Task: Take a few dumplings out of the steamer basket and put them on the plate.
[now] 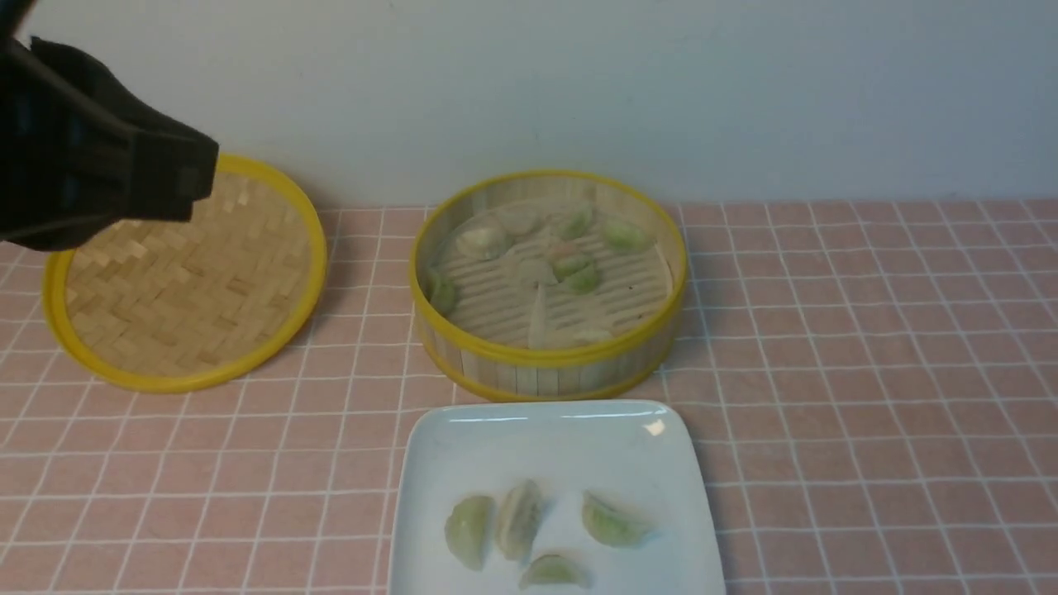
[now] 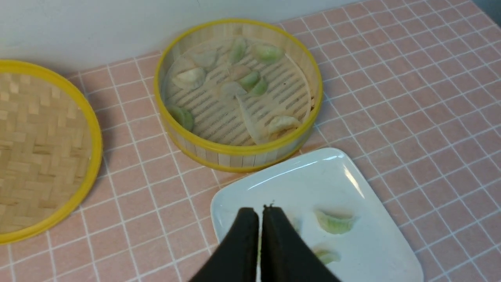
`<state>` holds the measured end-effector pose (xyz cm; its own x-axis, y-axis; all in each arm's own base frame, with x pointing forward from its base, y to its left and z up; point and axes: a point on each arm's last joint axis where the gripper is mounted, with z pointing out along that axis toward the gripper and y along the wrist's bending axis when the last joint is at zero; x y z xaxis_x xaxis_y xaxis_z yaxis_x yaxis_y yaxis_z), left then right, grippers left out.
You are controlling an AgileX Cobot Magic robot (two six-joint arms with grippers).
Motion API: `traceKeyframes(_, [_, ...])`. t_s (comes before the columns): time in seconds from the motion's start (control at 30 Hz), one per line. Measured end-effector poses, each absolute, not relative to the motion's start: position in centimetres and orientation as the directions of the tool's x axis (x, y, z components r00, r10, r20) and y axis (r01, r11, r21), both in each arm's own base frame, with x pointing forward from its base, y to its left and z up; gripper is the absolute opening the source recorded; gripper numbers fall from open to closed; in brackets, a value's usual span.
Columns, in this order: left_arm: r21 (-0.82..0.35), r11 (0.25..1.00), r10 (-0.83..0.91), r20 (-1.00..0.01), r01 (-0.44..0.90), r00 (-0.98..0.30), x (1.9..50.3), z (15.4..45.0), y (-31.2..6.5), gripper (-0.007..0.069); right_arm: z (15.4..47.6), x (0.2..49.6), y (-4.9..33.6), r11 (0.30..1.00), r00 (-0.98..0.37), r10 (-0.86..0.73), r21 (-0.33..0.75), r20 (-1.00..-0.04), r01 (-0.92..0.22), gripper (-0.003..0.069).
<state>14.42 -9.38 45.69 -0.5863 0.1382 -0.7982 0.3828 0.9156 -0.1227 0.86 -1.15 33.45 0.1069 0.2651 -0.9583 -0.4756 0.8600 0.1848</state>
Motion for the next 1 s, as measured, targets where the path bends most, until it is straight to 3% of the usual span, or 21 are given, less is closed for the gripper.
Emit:
traceKeyframes(0.13, [-0.107, 0.92, 0.144, -0.803, 0.377, -0.579, 14.0, 45.4, -8.9, -0.0006, 33.1, 1.2, -1.1, 0.876, 0.134, 0.229, 0.144, -0.964, -0.46, -0.0015])
traceKeyframes(0.33, [-0.104, 0.918, 0.102, -0.871, 0.382, -0.481, 9.8, 44.0, -5.4, -0.0006, 33.0, 1.2, -1.0, 0.879, 0.141, 0.221, 0.135, -0.965, -0.458, -0.0015])
traceKeyframes(0.63, [-0.148, 0.888, -0.021, -0.959, 0.435, -0.283, 4.2, 39.3, -1.5, -0.0006, 33.0, 1.2, -1.0, 0.88, 0.143, 0.218, 0.131, -0.966, -0.457, -0.0015])
traceKeyframes(1.0, [-0.15, 0.886, -0.032, -0.964, 0.438, -0.265, 2.8, 37.1, -0.5, -0.0006, 33.0, 1.2, -1.0, 0.88, 0.143, 0.218, 0.131, -0.966, -0.457, -0.0015])
